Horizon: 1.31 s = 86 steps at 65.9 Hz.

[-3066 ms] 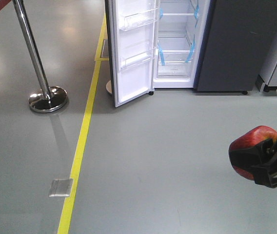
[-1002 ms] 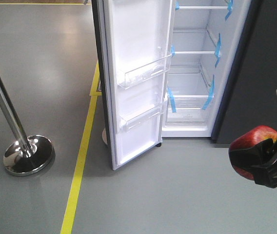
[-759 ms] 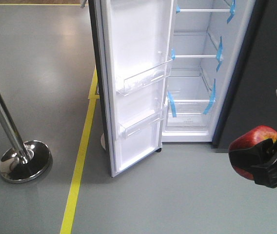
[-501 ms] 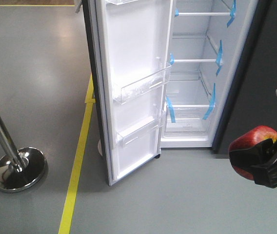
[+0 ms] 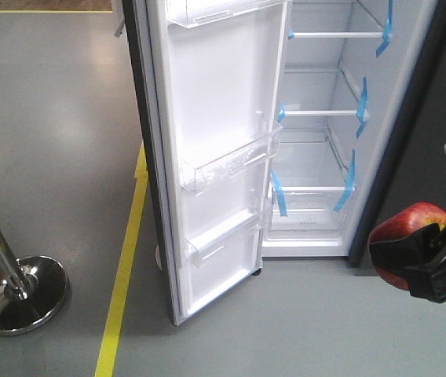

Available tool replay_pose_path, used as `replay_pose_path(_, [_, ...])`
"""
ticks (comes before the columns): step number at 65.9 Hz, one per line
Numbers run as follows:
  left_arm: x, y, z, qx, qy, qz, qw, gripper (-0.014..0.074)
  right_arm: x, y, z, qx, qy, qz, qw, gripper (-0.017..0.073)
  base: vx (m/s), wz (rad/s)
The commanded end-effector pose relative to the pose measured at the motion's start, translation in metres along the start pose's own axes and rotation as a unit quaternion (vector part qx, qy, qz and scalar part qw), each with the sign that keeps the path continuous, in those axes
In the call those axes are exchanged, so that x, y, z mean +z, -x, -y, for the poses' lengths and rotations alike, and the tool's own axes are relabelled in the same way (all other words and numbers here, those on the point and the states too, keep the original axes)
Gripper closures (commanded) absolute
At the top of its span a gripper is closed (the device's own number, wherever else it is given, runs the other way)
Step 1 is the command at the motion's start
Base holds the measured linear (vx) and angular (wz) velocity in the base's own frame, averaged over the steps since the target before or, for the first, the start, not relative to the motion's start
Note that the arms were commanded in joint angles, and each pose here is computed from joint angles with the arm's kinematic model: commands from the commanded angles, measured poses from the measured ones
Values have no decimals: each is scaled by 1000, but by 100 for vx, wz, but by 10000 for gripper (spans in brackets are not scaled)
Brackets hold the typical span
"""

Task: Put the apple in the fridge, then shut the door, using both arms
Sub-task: 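Approach the refrigerator door bins, keeping the apple in the right gripper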

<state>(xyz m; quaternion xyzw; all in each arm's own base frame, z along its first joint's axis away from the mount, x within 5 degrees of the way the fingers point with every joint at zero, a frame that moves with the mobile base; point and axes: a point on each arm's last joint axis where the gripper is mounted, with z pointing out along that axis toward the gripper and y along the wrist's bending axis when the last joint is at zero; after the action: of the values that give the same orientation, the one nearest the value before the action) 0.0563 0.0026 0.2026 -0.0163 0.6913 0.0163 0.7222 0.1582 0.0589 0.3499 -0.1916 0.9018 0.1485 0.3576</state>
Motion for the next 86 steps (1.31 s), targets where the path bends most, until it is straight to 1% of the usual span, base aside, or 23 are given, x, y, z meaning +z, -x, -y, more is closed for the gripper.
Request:
replay_pose_path(1, [1, -2, 0, -5, 1, 23, 1000, 600, -8, 11, -1, -4, -4, 46, 999, 417, 18, 5])
replay_pose_path(51, [1, -2, 0, -5, 1, 23, 1000, 600, -8, 11, -1, -4, -4, 46, 999, 417, 16, 6])
replay_pose_path(86, [1, -2, 0, -5, 1, 23, 1000, 600, -8, 11, -1, -4, -4, 46, 999, 417, 13, -4])
